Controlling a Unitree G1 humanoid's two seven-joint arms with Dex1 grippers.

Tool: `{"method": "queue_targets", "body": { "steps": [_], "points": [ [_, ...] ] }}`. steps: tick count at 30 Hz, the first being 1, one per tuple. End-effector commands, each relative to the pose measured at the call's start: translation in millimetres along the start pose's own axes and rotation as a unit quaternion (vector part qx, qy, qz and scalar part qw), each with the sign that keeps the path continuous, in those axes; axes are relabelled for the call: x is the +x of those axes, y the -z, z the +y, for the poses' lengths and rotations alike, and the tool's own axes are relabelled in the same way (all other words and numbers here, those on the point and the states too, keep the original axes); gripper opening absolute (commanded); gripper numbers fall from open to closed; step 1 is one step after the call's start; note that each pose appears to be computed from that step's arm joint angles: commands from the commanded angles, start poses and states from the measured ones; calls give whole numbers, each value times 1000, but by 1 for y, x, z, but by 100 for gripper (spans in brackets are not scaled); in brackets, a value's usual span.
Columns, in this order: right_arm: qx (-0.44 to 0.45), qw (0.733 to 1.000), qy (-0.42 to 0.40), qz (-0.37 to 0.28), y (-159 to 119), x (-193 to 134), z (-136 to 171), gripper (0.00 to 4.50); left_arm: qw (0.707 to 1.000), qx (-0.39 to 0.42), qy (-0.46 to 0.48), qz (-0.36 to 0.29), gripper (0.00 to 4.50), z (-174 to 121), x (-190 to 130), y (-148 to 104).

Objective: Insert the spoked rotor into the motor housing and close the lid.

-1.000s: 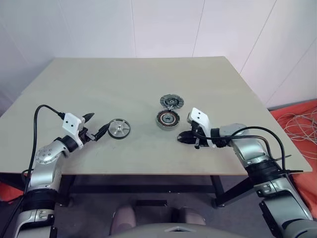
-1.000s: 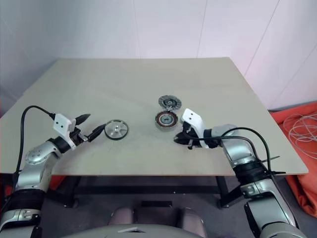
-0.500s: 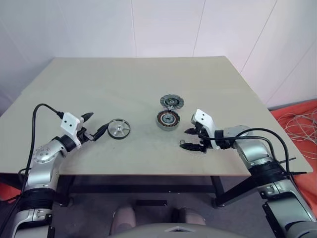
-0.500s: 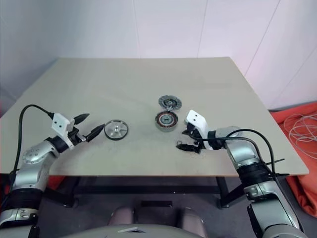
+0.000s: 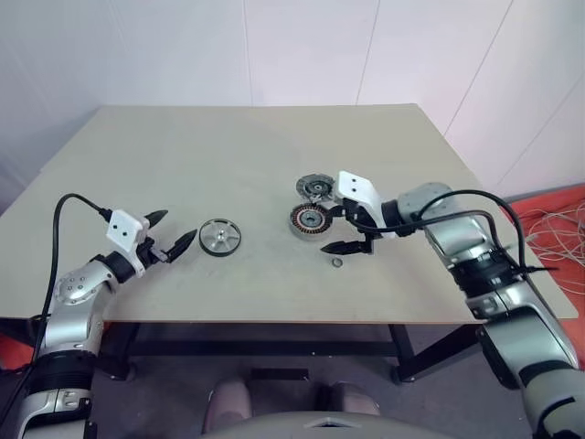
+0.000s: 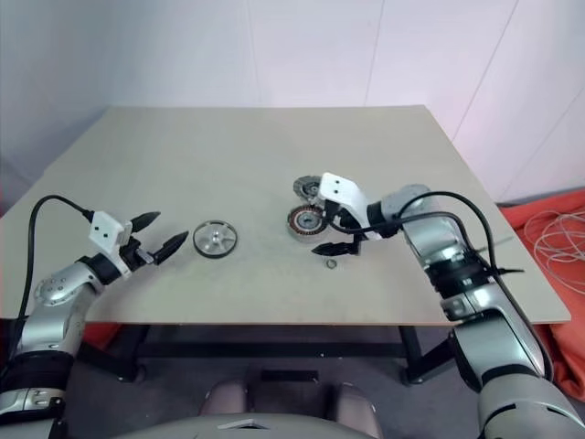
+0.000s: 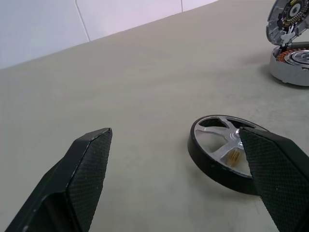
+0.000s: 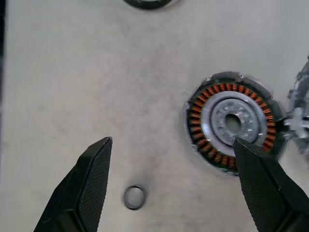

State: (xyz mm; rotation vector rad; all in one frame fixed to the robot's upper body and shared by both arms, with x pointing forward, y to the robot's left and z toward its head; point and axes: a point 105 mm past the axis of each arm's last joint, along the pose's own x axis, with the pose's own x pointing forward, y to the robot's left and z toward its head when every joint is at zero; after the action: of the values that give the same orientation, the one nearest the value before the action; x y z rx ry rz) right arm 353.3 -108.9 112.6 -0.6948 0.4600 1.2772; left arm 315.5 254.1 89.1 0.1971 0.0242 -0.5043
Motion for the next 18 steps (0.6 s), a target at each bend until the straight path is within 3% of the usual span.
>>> {"method": "queue_targets", "body": {
  "steps": [1, 8, 15, 18],
  "points": [
    [-98, 993, -6, 64, -4, -2, -18, 447, 1000, 19, -5, -23, 450, 5, -5, -16],
    [-196, 964, -73, 165, 7, 4, -25, 447, 999, 19, -17, -27, 450, 4, -8, -18],
    [-251, 942, -106, 194, 13, 10, -22, 447, 999, 18, -24, -28, 450, 2, -11, -17],
    [-274, 935, -103, 202, 13, 17, -24, 388, 999, 17, -25, -29, 450, 1, -10, -17]
  ]
}}
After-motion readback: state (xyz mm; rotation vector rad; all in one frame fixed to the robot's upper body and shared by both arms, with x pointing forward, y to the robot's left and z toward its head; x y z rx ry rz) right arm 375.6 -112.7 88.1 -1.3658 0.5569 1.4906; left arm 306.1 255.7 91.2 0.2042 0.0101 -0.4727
